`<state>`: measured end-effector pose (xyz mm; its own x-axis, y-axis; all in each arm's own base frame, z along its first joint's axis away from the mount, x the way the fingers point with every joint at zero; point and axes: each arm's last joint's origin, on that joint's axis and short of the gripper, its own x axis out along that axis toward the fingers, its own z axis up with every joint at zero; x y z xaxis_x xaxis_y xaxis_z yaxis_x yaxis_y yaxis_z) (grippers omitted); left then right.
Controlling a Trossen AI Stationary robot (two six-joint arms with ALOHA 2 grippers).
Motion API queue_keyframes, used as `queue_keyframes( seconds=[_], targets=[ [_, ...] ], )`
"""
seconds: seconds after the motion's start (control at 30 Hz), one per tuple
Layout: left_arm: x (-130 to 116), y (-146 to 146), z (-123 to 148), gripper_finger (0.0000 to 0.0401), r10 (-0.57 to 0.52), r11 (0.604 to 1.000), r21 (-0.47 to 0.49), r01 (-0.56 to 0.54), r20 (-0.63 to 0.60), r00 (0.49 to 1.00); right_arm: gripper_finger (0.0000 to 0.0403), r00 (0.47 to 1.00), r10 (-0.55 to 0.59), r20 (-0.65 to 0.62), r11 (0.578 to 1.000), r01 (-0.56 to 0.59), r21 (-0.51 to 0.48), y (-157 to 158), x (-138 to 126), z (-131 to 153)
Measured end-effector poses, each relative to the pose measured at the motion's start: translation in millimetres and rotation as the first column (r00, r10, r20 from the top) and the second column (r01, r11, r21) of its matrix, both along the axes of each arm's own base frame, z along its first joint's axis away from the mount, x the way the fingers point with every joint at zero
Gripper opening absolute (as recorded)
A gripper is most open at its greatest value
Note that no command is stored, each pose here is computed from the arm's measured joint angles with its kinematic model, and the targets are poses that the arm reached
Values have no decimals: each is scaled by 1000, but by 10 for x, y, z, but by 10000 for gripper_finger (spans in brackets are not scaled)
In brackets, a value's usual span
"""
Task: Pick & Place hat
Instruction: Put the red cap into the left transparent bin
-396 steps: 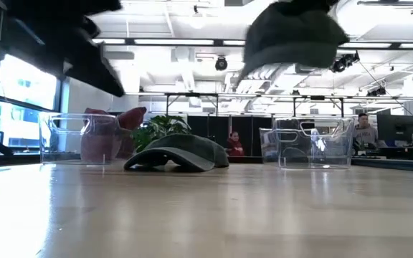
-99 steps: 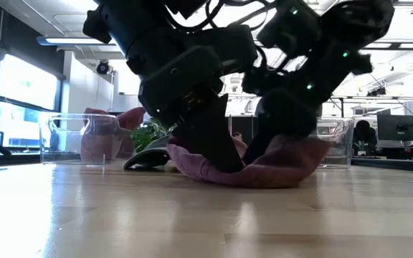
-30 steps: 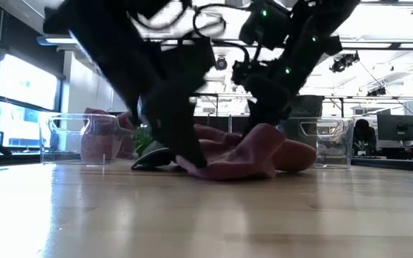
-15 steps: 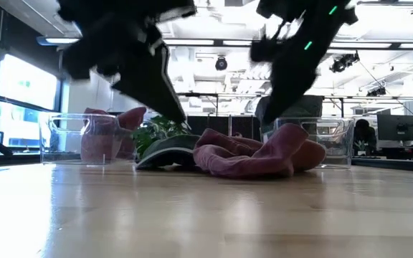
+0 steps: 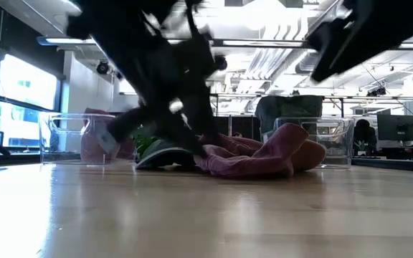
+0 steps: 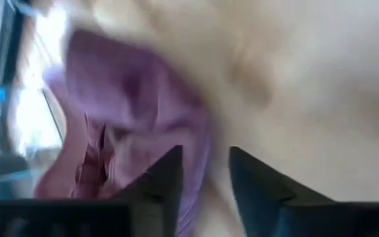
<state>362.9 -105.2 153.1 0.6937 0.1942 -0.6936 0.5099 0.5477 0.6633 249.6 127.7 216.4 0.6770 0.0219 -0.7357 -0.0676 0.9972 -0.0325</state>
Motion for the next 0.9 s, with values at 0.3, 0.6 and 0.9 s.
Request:
queue_keyframes(
  seconds=[0.3,0.6,0.9],
  targets=[
    [185,313,-316,198,134,979,152,-136,22,991,148,982,-32,184,998,40,-39,388,-180,68],
    [275,280,-373,72,131,991,20,-131,6,991,146,977,-51,206,998,54,-11,436,-204,82],
    [354,202,349,20,34,972,-225,-69,-156,987,145,974,-78,213,997,80,-1,435,-205,82]
  ],
)
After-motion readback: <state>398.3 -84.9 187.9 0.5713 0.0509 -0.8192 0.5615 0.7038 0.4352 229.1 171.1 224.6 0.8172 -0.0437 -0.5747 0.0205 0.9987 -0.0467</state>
